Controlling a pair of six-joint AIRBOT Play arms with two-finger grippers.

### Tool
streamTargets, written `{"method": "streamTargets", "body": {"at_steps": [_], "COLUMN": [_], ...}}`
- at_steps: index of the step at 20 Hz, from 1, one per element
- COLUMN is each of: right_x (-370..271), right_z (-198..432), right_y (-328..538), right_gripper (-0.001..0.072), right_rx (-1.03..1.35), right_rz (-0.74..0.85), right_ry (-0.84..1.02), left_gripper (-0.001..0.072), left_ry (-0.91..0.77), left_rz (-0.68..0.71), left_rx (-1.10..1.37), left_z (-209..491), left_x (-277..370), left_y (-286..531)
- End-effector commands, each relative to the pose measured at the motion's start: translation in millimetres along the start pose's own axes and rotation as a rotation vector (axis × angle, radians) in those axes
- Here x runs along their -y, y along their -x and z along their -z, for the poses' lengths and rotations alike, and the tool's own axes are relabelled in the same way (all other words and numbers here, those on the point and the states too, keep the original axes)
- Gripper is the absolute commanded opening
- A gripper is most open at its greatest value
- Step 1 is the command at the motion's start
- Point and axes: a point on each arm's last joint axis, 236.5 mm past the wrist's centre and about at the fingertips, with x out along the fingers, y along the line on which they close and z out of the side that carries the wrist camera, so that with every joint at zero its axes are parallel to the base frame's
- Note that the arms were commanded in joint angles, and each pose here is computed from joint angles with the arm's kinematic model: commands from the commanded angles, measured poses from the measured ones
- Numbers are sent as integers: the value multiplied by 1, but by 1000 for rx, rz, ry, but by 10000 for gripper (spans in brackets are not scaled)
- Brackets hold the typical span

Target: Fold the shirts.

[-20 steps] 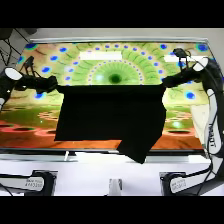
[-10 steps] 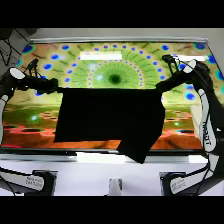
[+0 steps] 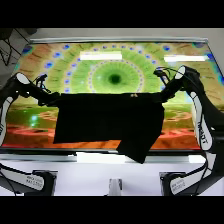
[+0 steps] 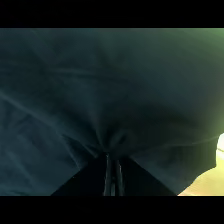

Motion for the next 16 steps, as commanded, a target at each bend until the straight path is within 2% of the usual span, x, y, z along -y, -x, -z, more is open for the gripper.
{"method": "streamTargets", "body": {"at_steps": [1,2,3,4,5,6,7,12,16], "right_x": [-1,-2,-2,-4,-8,-12,-16,-17,-25], "right_z": [2,2,2,1,1,6,13,46,70], "right_y": [-3,-3,-3,-3,-3,0,4,45,50], "right_gripper": [24,25,58,257,379,433,490,494,495], "right_rx": [-13,-13,-12,-10,-11,-27,-53,-109,-73], "right_rz": [1,0,-1,-9,-24,-42,-55,-66,-30], "right_ry": [-67,-87,-93,-87,-63,-32,-1,39,35], "left_gripper": [36,38,119,350,536,591,593,592,593], "left_ry": [11,13,14,15,16,19,24,112,181], "left_rz": [-1,-1,0,1,4,9,15,38,49], "left_rx": [-38,-43,-46,-54,-68,-90,-110,-148,-177], "left_z": [8,9,9,11,14,18,22,60,137], "left_x": [-2,-3,-3,-3,-3,-4,-5,-25,-32], "left_y": [-5,-7,-8,-8,-6,-1,7,53,34]}}
